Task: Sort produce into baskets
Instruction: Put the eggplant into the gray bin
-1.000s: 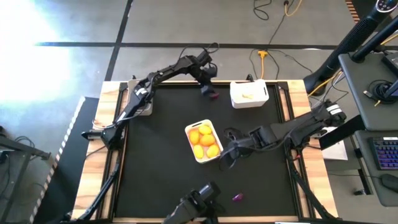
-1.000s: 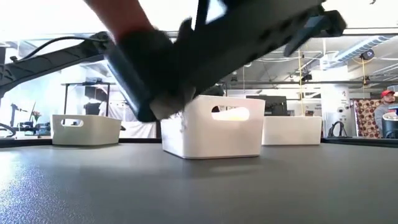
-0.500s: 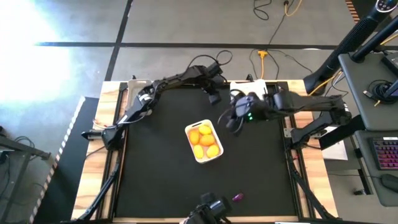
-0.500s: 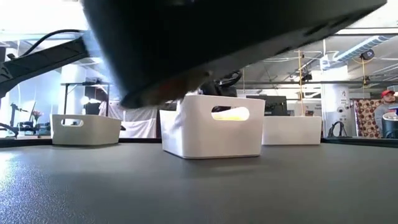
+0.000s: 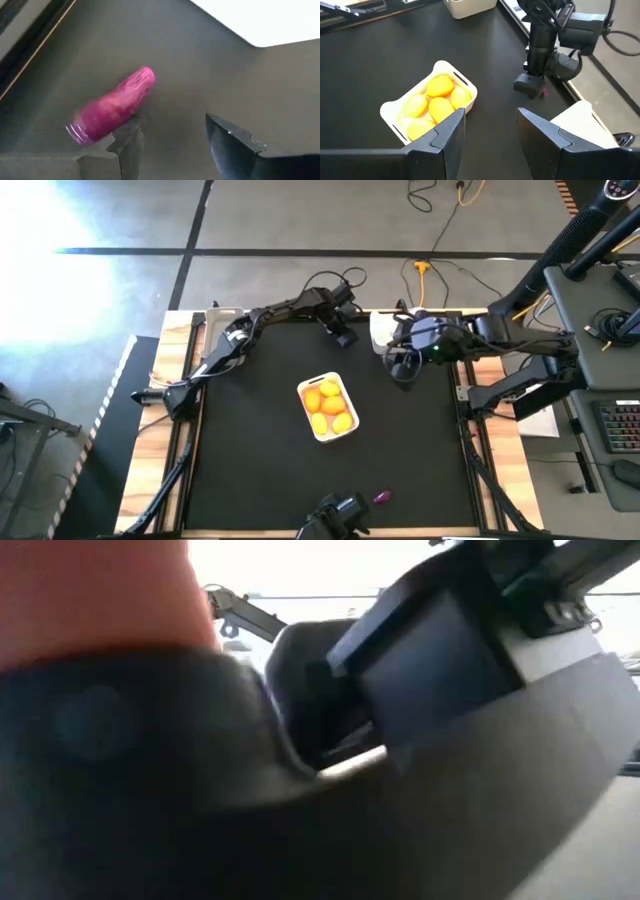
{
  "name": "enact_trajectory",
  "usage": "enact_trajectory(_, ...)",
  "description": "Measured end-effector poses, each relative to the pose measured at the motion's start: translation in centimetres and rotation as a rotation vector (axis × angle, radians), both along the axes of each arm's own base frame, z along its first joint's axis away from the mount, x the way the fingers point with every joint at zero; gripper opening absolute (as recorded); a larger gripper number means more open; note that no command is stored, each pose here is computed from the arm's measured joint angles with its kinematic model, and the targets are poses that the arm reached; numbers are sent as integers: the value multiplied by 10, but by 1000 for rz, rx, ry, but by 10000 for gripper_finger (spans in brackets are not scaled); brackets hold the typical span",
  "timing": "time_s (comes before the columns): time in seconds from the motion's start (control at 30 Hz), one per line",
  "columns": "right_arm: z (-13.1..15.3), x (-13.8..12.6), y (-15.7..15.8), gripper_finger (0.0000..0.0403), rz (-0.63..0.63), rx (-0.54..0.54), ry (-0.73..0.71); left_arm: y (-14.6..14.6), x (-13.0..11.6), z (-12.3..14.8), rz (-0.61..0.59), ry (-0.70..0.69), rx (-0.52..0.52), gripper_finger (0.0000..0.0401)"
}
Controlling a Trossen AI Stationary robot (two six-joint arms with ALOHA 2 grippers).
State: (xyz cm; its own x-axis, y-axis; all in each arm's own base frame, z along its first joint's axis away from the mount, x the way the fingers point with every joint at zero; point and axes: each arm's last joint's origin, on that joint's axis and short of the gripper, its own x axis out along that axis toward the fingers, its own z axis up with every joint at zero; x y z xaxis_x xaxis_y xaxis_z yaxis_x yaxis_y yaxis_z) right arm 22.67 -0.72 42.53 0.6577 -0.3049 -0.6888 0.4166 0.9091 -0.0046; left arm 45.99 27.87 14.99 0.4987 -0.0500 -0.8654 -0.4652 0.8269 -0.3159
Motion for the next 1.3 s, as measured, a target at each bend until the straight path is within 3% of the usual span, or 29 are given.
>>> enact_trajectory(0.27,-3,3,-3,169,-4,-8,23,0,1,1,11,3,10,187)
enact_trajectory(0.43,-8,9,-3,169,-22,9,35,7,2,22,15,-85,69,187)
enact_trajectory(0.63,-13,17,-3,169,-42,26,52,21,-3,22,3,-118,110,187)
enact_trajectory(1.07,-23,30,-3,169,-81,59,76,63,-29,13,-100,-310,-65,188)
enact_trajectory(1.3,-28,38,-3,169,-88,63,88,64,-34,4,-105,-297,-93,187)
